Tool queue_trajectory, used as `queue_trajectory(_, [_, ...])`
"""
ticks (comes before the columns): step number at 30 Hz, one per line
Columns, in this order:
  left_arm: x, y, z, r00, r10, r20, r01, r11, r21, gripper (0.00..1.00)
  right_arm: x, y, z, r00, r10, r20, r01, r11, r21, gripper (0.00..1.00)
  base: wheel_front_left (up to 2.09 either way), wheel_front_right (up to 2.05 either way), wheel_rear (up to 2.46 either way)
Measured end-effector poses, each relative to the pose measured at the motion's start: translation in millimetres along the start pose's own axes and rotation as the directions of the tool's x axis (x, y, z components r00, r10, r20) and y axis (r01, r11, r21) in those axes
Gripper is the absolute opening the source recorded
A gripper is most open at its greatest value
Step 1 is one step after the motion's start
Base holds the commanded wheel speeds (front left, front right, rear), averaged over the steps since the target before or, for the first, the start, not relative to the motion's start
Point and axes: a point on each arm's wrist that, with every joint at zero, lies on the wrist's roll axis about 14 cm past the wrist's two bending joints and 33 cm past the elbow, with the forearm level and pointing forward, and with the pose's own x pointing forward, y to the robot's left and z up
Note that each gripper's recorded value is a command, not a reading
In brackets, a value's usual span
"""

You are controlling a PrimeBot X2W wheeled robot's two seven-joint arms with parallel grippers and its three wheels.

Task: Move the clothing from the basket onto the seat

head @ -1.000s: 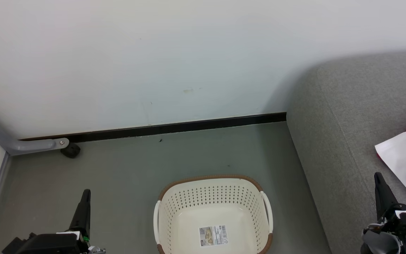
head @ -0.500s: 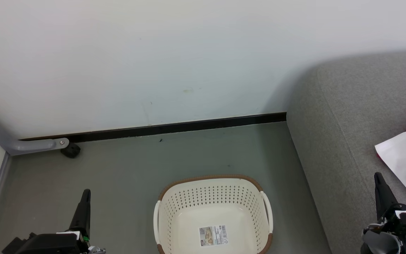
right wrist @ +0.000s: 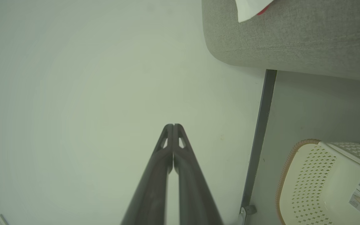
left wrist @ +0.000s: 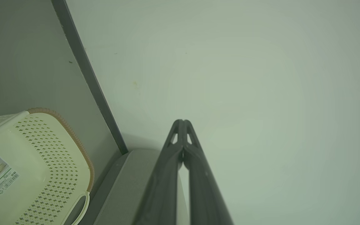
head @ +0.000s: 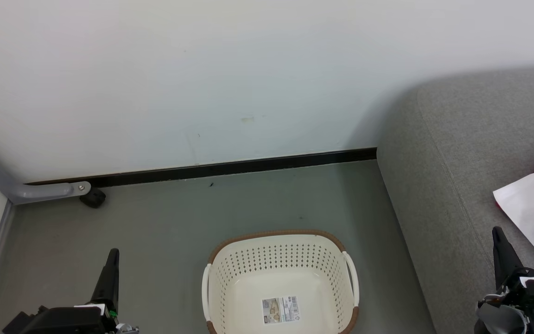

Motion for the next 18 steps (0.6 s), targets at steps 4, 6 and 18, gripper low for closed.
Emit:
queue_trajectory(4, [0.0,-0.2,0.0,1.0,-0.001,0.0,0.001,1.0,0.0,0.0,0.0,0.0,0.0,1.0,0.0,0.0,0.0,1.0,0.0,0.0,0.0,0.0,0.0])
queue_trajectory(6, [0.0,-0.2,0.0,1.0,-0.001,0.0,0.001,1.0,0.0,0.0,0.0,0.0,0.0,1.0,0.0,0.0,0.0,1.0,0.0,0.0,0.0,0.0,0.0])
queue_trajectory(18, [0.1,-0.5,-0.1,1.0,-0.001,0.0,0.001,1.0,0.0,0.0,-0.1,-0.2,0.0,1.0,0.0,0.0,0.0,1.0,0.0,0.0,0.0,0.0,0.0])
